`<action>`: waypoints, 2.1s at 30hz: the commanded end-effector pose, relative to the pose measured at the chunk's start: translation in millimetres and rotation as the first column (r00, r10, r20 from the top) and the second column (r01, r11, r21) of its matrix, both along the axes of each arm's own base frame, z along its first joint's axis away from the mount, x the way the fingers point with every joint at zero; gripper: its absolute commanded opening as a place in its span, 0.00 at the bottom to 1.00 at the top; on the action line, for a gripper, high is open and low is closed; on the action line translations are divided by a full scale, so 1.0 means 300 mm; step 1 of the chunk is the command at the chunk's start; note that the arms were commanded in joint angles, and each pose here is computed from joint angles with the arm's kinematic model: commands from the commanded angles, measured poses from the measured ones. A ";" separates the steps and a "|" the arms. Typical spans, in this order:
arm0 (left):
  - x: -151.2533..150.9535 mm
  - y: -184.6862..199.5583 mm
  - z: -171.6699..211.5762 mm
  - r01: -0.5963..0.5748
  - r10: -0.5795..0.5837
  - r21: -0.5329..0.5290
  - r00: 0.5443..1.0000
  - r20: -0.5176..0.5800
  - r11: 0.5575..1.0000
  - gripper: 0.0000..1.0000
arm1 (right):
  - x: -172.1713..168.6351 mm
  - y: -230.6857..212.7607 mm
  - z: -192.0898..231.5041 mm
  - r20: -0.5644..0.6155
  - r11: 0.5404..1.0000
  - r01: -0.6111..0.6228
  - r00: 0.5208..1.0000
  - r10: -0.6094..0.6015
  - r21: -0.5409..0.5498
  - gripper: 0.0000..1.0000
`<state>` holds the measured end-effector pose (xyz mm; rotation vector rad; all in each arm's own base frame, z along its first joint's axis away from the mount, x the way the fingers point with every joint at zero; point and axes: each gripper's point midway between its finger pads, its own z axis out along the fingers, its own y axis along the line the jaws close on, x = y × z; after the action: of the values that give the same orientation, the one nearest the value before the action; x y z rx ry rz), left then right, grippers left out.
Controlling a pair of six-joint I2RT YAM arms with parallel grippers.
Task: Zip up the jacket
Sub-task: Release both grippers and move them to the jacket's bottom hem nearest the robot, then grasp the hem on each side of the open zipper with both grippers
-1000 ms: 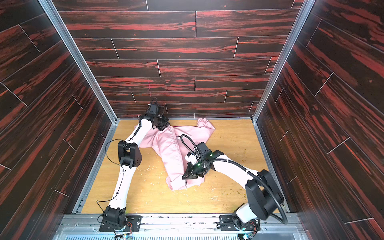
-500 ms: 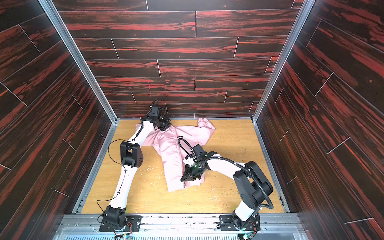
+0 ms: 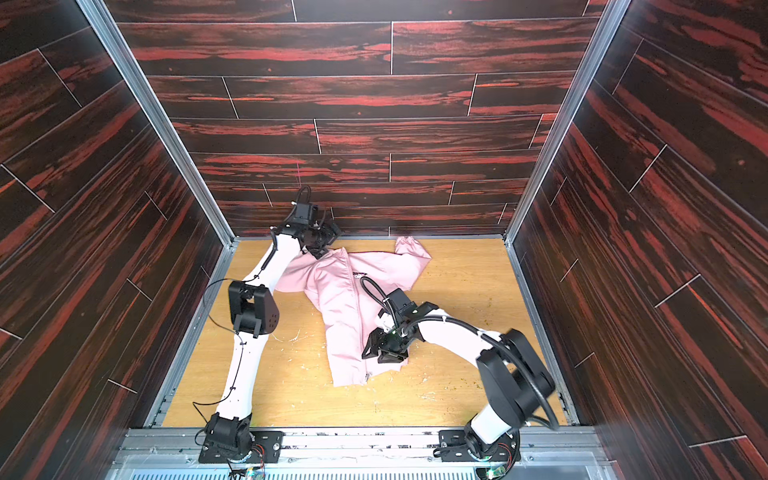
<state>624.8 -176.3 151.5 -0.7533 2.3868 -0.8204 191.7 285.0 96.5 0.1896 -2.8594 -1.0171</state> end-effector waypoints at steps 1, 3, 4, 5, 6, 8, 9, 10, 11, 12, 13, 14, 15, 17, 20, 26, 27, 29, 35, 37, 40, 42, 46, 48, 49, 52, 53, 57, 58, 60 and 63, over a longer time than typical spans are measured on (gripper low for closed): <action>-0.093 0.060 0.206 -0.004 0.000 0.068 0.998 0.057 0.998 1.00 | 0.013 -0.058 0.074 0.106 0.998 0.035 0.994 -0.029 -0.057 0.65; -0.142 0.082 0.234 -0.008 0.002 0.095 0.999 0.054 0.995 1.00 | 0.040 -0.097 0.109 0.185 0.993 0.072 0.981 -0.052 -0.098 0.71; -0.170 0.088 0.246 -0.001 -0.005 0.104 0.999 0.053 0.995 1.00 | 0.050 -0.114 0.128 0.215 0.990 0.087 0.975 -0.063 -0.108 0.74; -0.197 0.098 0.262 0.002 -0.009 0.117 0.998 0.057 0.993 1.00 | 0.061 -0.129 0.149 0.244 0.988 0.102 0.967 -0.072 -0.114 0.76; -0.220 0.107 0.274 0.002 -0.009 0.127 0.998 0.059 0.992 0.99 | 0.069 -0.141 0.165 0.267 0.986 0.113 0.961 -0.078 -0.119 0.79; -0.279 0.123 0.287 0.010 -0.018 0.145 0.998 0.056 0.989 1.00 | 0.091 -0.172 0.201 0.315 0.980 0.149 0.944 -0.102 -0.132 0.87; -0.306 0.129 0.301 0.010 -0.020 0.147 0.998 0.062 0.989 0.99 | 0.099 -0.183 0.216 0.331 0.978 0.163 0.937 -0.111 -0.132 0.98; -0.336 0.137 0.313 0.009 -0.020 0.150 0.997 0.071 0.989 1.00 | 0.109 -0.195 0.231 0.349 0.975 0.176 0.929 -0.121 -0.132 0.99; -0.366 0.147 0.315 0.006 -0.018 0.155 0.997 0.074 0.988 1.00 | 0.119 -0.208 0.249 0.367 0.972 0.193 0.921 -0.133 -0.132 0.99; -0.395 0.157 0.329 0.001 -0.015 0.161 0.996 0.086 0.987 1.00 | 0.129 -0.219 0.263 0.382 0.969 0.208 0.913 -0.144 -0.132 0.99; -0.429 0.169 0.339 -0.004 -0.013 0.169 0.995 0.095 0.986 0.99 | 0.138 -0.230 0.282 0.401 0.965 0.225 0.903 -0.156 -0.131 0.99; -0.465 0.181 0.350 -0.010 -0.008 0.174 0.995 0.102 0.985 1.00 | 0.150 -0.249 0.301 0.423 0.958 0.250 0.890 -0.172 -0.137 0.99; -0.497 0.191 0.352 -0.015 -0.004 0.177 0.995 0.104 0.984 0.99 | 0.162 -0.264 0.319 0.443 0.952 0.273 0.877 -0.186 -0.140 0.99; -0.568 0.209 0.371 -0.016 -0.007 0.187 0.992 0.123 0.982 1.00 | 0.185 -0.304 0.355 0.484 0.932 0.329 0.847 -0.222 -0.148 0.97; -0.667 0.232 0.359 -0.008 -0.015 0.208 0.994 0.109 0.978 1.00 | 0.211 -0.342 0.382 0.508 0.916 0.379 0.820 -0.265 -0.132 0.96; -0.883 0.185 0.219 0.093 -0.085 0.220 0.995 -0.043 0.971 0.97 | 0.226 -0.334 0.320 0.372 0.931 0.358 0.876 -0.308 -0.072 0.85; -0.917 0.165 0.184 0.110 -0.096 0.209 0.993 -0.072 0.972 0.96 | 0.229 -0.327 0.306 0.355 0.934 0.352 0.882 -0.309 -0.062 0.83; -0.981 0.123 0.112 0.142 -0.120 0.198 0.985 -0.120 0.970 0.95 | 0.230 -0.321 0.264 0.316 0.934 0.352 0.894 -0.318 -0.056 0.81; -1.131 -0.017 -0.111 0.207 -0.167 0.142 0.954 -0.249 0.968 0.95 | 0.239 -0.329 0.111 0.226 0.933 0.337 0.925 -0.304 -0.126 0.81; -1.157 -0.074 -0.163 0.235 -0.194 0.130 0.944 -0.266 0.963 0.95 | 0.242 -0.329 0.054 0.188 0.932 0.329 0.935 -0.300 -0.152 0.82; -1.177 -0.124 -0.220 0.249 -0.210 0.109 0.935 -0.285 0.962 0.95 | 0.244 -0.306 -0.013 0.131 0.938 0.316 0.945 -0.299 -0.141 0.82; -1.177 -0.132 -0.249 0.253 -0.209 0.120 0.933 -0.294 0.960 0.95 | 0.242 -0.289 -0.053 0.093 0.941 0.313 0.948 -0.303 -0.131 0.82; -1.182 -0.118 -0.307 0.262 -0.202 0.152 0.925 -0.323 0.953 0.70 | 0.245 -0.268 -0.139 0.037 0.936 0.328 0.945 -0.326 -0.126 0.77; -1.190 -0.100 -0.332 0.264 -0.193 0.177 0.920 -0.343 0.948 0.58 | 0.238 -0.249 -0.173 -0.009 0.940 0.323 0.945 -0.326 -0.111 0.73; -1.191 -0.098 -0.341 0.268 -0.194 0.179 0.917 -0.348 0.947 0.52 | 0.236 -0.245 -0.196 -0.025 0.939 0.324 0.944 -0.329 -0.112 0.71; -1.197 -0.090 -0.369 0.279 -0.196 0.183 0.908 -0.370 0.943 0.30 | 0.234 -0.235 -0.245 -0.062 0.940 0.322 0.942 -0.331 -0.116 0.58; -1.196 -0.083 -0.373 0.276 -0.192 0.186 0.908 -0.372 0.943 0.24 | 0.234 -0.234 -0.253 -0.068 0.939 0.324 0.941 -0.333 -0.119 0.51; -1.183 -0.030 -0.378 0.232 -0.146 0.198 0.917 -0.372 0.952 0.00 | 0.241 -0.244 -0.244 -0.048 0.933 0.334 0.938 -0.343 -0.131 0.31; -1.176 -0.015 -0.373 0.219 -0.135 0.198 0.920 -0.367 0.955 0.00 | 0.245 -0.250 -0.236 -0.039 0.931 0.340 0.937 -0.348 -0.133 0.27; -1.167 0.015 -0.362 0.201 -0.120 0.198 0.925 -0.361 0.959 0.00 | 0.252 -0.264 -0.221 -0.024 0.926 0.351 0.934 -0.357 -0.139 0.20; -1.159 0.053 -0.344 0.190 -0.108 0.200 0.927 -0.358 0.961 0.00 | 0.266 -0.289 -0.201 -0.009 0.918 0.372 0.926 -0.377 -0.138 0.11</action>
<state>277.8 -176.0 38.4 -0.6616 2.8445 -0.5101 264.8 207.2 25.1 -0.3597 -2.9482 -0.8609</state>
